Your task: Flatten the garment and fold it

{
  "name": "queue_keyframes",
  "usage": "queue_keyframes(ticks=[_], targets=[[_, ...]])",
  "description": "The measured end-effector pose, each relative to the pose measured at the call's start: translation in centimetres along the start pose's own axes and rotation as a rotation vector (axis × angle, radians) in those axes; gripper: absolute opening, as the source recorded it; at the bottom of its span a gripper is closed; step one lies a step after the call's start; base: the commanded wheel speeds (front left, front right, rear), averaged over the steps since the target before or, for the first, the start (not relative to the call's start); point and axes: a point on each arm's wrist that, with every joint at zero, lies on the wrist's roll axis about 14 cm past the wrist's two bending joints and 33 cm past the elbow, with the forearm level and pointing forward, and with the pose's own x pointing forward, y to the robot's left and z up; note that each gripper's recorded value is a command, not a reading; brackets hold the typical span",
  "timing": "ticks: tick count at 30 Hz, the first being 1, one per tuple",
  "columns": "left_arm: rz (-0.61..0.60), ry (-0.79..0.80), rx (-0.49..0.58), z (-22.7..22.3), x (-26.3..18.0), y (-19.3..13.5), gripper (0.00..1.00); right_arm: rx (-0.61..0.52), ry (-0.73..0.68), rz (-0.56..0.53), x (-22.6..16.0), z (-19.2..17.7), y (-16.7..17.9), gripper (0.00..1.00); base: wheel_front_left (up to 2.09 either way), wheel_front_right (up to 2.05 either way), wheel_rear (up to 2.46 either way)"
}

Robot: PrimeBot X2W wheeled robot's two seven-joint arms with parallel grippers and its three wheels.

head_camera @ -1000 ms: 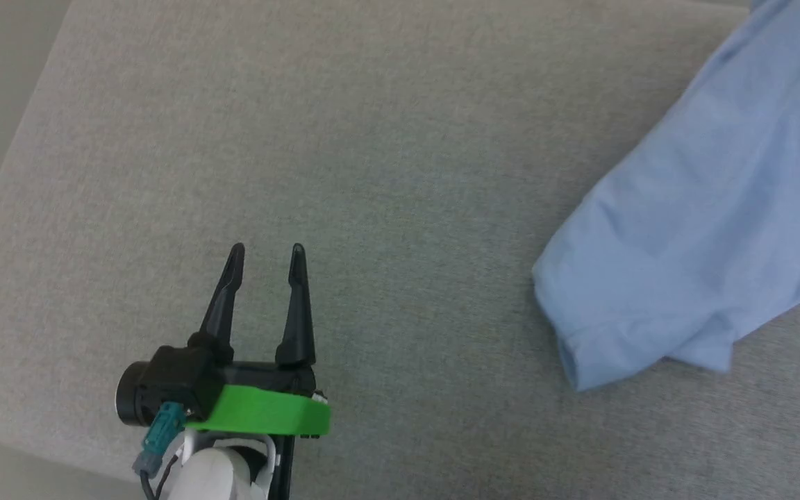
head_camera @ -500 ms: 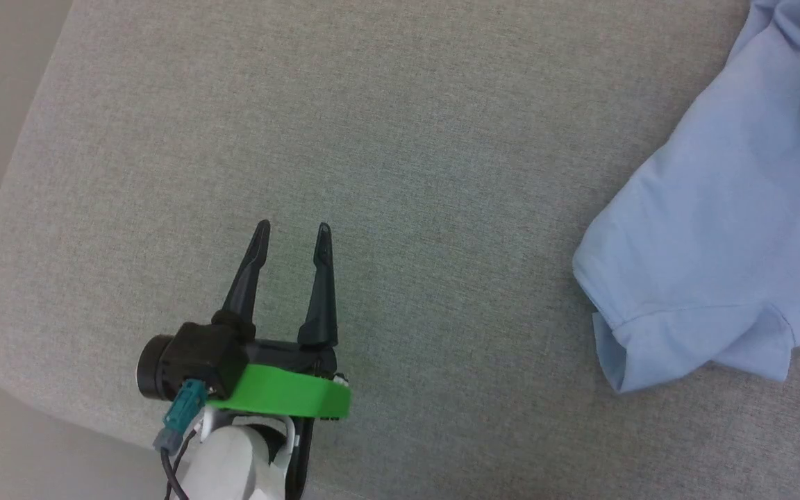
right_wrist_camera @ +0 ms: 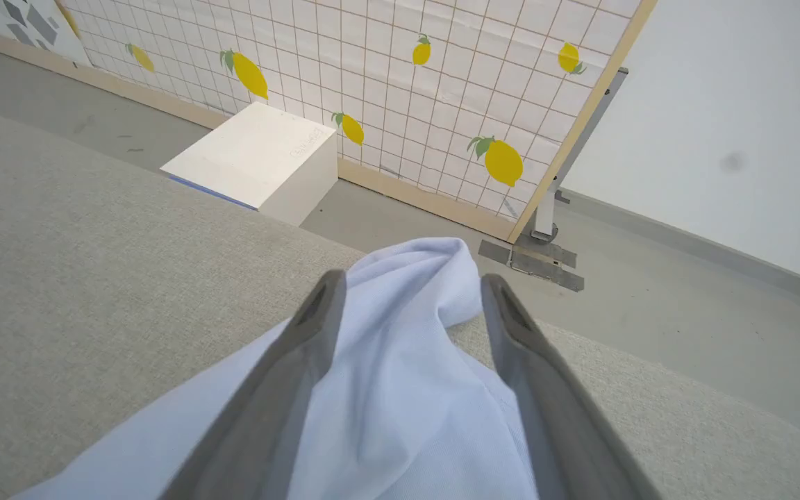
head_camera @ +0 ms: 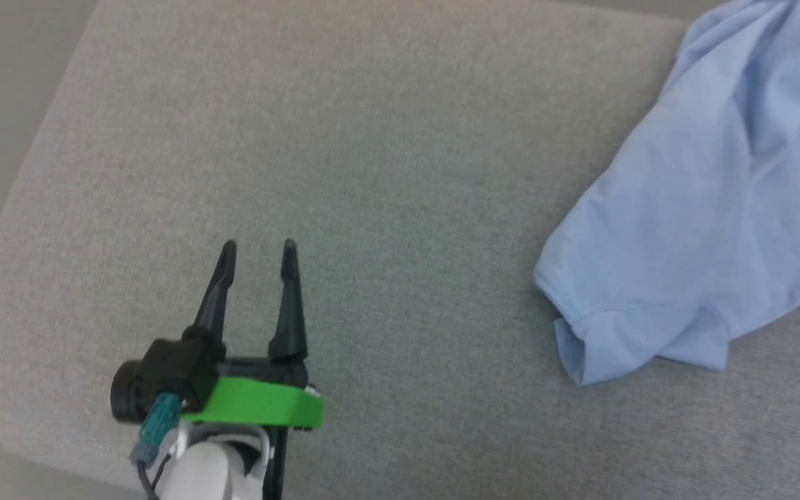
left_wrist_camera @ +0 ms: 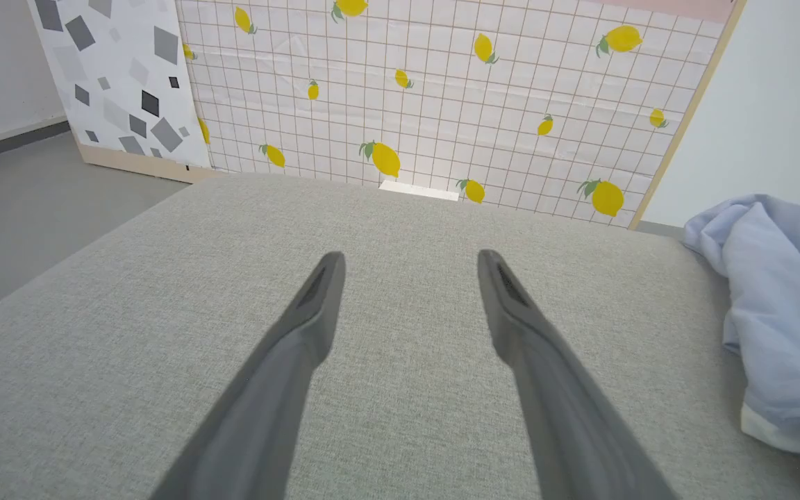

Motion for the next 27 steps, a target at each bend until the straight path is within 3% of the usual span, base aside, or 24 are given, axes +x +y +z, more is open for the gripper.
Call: queue_keyframes(ticks=[7,13,26,27], targets=[[-0.010,-0.026,-0.015,1.1,-1.5,-0.1,1.00,0.060,0.069,0.021,-6.8,-3.5,1.5,1.00,0.00,0.00,0.00],[-0.033,-0.055,-0.029,2.1,-1.7,-0.9,1.00,0.099,0.298,0.040,-12.6,-11.1,3.0,1.00,0.00,0.00,0.00],[0.000,-0.013,-0.014,0.8,-1.8,-0.1,1.00,-0.002,0.533,0.200,-12.4,-18.2,7.8,1.00,0.00,0.00,0.00],[0.005,-0.011,-0.013,0.8,-2.0,0.0,1.00,-0.003,0.550,0.199,-12.3,-18.4,7.8,0.80,0.00,0.00,0.00]])
